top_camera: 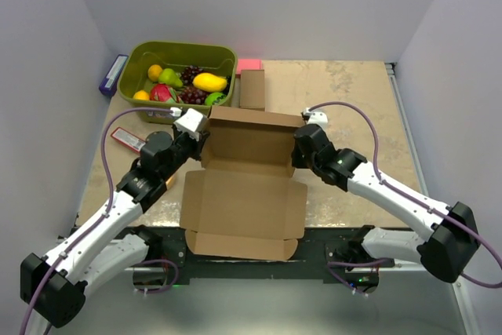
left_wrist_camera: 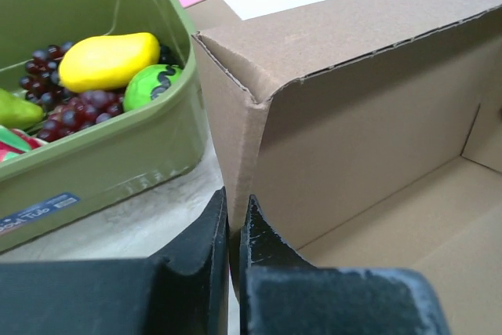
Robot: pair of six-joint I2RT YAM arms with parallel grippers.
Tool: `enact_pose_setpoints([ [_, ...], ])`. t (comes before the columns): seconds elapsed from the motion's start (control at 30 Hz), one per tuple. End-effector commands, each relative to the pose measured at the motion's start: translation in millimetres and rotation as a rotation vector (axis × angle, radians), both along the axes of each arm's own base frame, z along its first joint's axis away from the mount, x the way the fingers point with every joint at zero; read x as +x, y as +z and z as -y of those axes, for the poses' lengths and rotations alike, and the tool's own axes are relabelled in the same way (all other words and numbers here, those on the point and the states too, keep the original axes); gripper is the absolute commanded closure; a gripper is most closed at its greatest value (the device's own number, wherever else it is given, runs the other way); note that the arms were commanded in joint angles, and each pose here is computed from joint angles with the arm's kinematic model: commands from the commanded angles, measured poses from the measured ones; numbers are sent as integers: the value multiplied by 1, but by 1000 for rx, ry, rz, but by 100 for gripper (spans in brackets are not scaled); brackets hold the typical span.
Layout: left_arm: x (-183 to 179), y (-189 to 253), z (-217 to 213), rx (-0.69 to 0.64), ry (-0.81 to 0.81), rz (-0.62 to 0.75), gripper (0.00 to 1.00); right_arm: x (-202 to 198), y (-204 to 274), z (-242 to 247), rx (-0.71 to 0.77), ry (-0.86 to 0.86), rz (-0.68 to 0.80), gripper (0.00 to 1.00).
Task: Fold the paper box
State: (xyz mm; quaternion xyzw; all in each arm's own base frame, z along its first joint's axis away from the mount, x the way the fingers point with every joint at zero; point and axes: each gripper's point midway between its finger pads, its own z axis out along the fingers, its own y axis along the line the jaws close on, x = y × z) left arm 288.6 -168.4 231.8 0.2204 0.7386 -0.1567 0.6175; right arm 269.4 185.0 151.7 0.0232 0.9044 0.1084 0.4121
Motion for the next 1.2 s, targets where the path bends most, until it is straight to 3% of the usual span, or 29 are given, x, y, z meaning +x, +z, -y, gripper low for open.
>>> enact_pose_setpoints([
  [0.0,-10,24,13,-60,-66,52,100,22,28,-3,90,-127,72,100],
  [0.3,-7,24,7,-54,-20,51,100,33,4,31,-51,-389,72,100],
  [0.5,-2,17,1,-39,33,30,100,40,-13,26,-98,-396,42,100],
  [0.53,-1,15,3,-37,26,20,97,41,-14,21,-89,-375,34,100],
  [0.57,-1,16,5,-45,22,12,83,44,-14,13,-79,-334,32,100],
  [0.7,-1,10,11,-38,-4,-19,51,42,-26,-4,-103,-224,-34,100],
  [0.8,-1,15,8,-42,7,-3,36,40,-23,-5,-141,-167,-50,100],
  [0.97,-10,26,12,-36,-52,43,27,33,-10,-2,-196,-60,-72,100],
  [1.17,-24,47,36,2,-251,158,27,22,-4,-10,-238,130,-154,100],
])
